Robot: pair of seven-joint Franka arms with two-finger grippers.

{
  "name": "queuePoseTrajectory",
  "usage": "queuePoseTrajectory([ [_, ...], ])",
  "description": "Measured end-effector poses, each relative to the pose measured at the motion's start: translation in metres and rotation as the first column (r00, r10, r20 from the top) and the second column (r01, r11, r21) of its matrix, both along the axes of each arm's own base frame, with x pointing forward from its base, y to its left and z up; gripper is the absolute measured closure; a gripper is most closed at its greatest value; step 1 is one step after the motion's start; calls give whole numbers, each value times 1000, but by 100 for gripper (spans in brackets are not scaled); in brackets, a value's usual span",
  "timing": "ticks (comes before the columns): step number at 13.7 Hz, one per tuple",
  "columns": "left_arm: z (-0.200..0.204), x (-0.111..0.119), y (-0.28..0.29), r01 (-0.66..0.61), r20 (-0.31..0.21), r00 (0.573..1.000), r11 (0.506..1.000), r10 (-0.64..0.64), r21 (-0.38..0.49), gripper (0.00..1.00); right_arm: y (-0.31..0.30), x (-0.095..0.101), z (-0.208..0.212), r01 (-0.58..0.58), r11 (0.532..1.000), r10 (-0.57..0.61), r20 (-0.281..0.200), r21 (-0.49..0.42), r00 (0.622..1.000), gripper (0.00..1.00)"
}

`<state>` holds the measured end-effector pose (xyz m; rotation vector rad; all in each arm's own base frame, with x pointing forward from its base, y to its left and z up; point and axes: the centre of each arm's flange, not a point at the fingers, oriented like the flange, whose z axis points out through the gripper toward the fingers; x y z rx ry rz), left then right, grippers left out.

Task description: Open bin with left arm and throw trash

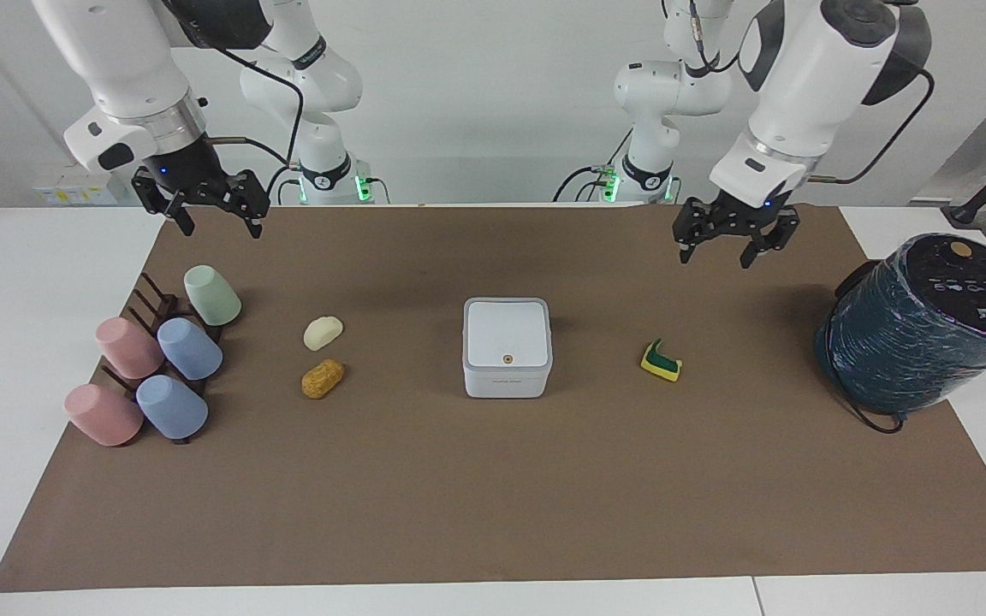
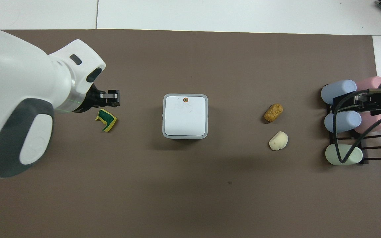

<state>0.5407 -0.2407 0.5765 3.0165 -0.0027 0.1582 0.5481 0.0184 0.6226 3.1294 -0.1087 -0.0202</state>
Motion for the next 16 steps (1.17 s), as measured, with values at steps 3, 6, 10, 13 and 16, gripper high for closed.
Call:
queuePoseTrajectory([
  [3,-38,11,-53,-100,39,994,991,104,-93,65,0,0,0,0,1000,0,0,0,1000,0],
  [6,-72,22,-90,-154,54,985,972,166,-179,75,0,0,0,0,1000,0,0,0,1000,0],
  [10,-95,23,-112,-157,42,985,968,168,-196,82,0,0,0,1,1000,-1,0,0,1000,0],
  [13,-123,21,-138,-153,26,987,968,162,-197,83,-1,0,0,1,1000,-1,0,0,1000,0],
  [16,-147,19,-153,-142,4,989,973,145,-181,83,-1,0,0,1,1000,-1,-1,0,1000,0],
])
